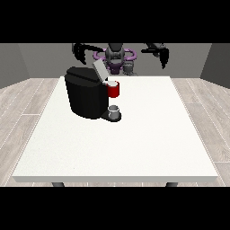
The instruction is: Insert the coffee pod into the coffee machine and close the lid
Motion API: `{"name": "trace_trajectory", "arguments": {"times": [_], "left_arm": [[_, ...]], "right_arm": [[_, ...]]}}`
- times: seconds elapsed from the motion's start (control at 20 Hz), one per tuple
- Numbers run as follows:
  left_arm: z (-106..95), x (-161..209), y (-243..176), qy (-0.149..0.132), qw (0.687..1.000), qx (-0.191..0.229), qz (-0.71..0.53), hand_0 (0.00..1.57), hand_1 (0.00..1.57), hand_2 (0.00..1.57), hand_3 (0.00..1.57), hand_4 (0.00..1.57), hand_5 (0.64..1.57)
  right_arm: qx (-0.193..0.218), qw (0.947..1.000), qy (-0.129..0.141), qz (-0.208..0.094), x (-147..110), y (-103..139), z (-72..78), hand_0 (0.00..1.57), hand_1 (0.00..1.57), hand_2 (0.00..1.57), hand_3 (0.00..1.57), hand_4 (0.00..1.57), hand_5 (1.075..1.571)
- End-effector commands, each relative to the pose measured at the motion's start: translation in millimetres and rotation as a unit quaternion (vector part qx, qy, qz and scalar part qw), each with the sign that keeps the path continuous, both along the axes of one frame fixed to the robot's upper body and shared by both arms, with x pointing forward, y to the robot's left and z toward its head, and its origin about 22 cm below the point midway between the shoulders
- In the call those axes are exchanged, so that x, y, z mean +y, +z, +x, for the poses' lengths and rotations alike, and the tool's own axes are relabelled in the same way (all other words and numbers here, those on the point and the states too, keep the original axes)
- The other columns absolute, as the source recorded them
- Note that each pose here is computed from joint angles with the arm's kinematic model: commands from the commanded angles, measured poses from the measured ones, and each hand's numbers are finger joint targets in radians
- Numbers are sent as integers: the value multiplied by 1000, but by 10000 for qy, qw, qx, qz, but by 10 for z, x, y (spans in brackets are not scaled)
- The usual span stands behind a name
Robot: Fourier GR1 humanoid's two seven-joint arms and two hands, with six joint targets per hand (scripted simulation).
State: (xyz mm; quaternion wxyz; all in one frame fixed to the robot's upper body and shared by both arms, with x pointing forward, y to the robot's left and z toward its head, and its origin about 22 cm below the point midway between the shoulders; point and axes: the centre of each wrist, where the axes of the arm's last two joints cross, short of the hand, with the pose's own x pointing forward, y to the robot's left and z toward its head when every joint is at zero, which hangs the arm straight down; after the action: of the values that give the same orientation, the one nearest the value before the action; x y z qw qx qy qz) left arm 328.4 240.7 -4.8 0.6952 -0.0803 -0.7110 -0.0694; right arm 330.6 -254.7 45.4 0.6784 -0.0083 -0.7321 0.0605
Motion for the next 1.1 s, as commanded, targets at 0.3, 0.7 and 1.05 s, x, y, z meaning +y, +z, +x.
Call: {"name": "trace_trajectory", "arguments": {"times": [0.3,0.7,1.05], "left_arm": [[-209,256,168,185,9991,-319,205,0,0,0,0,0,1571],[-335,95,237,429,9978,-453,214,0,0,0,0,0,1571],[-283,304,314,417,9980,-413,244,0,0,0,0,0,1571]], "right_arm": [[-262,9995,159,-14,-32,115,292,0,0,0,0,0,1571],[-85,9986,340,-401,295,77,395,0,0,0,0,0,1571],[-205,9977,547,-336,454,157,494,0,0,0,0,0,1571]]}}
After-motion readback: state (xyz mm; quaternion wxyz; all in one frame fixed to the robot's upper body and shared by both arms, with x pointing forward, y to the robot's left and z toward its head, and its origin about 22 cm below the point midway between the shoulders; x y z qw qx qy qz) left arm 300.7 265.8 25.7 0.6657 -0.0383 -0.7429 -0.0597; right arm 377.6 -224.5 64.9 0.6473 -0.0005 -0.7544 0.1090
